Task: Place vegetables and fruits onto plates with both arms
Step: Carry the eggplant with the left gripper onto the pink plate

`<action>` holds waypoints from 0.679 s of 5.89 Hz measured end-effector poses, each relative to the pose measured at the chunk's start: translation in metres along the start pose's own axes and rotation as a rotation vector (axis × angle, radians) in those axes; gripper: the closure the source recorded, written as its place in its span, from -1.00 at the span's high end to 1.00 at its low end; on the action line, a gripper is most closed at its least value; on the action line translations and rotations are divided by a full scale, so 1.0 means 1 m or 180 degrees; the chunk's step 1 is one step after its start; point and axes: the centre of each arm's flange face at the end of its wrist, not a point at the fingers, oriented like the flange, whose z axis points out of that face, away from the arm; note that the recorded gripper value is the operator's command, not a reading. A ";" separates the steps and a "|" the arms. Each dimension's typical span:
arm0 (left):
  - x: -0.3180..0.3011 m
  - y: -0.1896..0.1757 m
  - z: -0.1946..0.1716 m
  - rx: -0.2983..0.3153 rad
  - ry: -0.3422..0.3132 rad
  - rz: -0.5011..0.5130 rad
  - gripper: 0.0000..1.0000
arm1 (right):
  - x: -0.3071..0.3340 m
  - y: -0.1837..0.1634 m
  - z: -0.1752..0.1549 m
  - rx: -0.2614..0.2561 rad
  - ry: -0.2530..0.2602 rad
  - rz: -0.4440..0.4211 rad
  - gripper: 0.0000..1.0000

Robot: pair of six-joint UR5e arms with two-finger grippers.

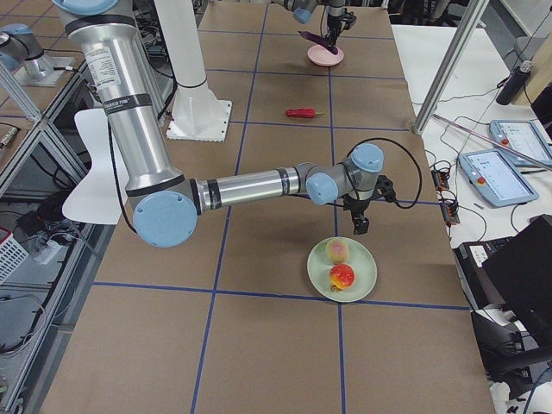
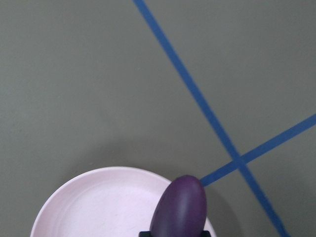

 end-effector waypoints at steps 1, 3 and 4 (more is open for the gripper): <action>-0.003 0.001 0.007 -0.0021 -0.0002 -0.0102 0.98 | 0.000 0.000 0.000 0.0002 -0.0001 -0.0001 0.99; 0.002 -0.004 0.005 0.0051 0.0023 -0.0221 1.00 | -0.001 -0.001 -0.001 0.0005 -0.0001 -0.0006 0.99; 0.014 -0.016 -0.009 0.0142 0.0050 -0.0396 1.00 | -0.001 -0.001 -0.001 0.0006 -0.0001 -0.0007 0.99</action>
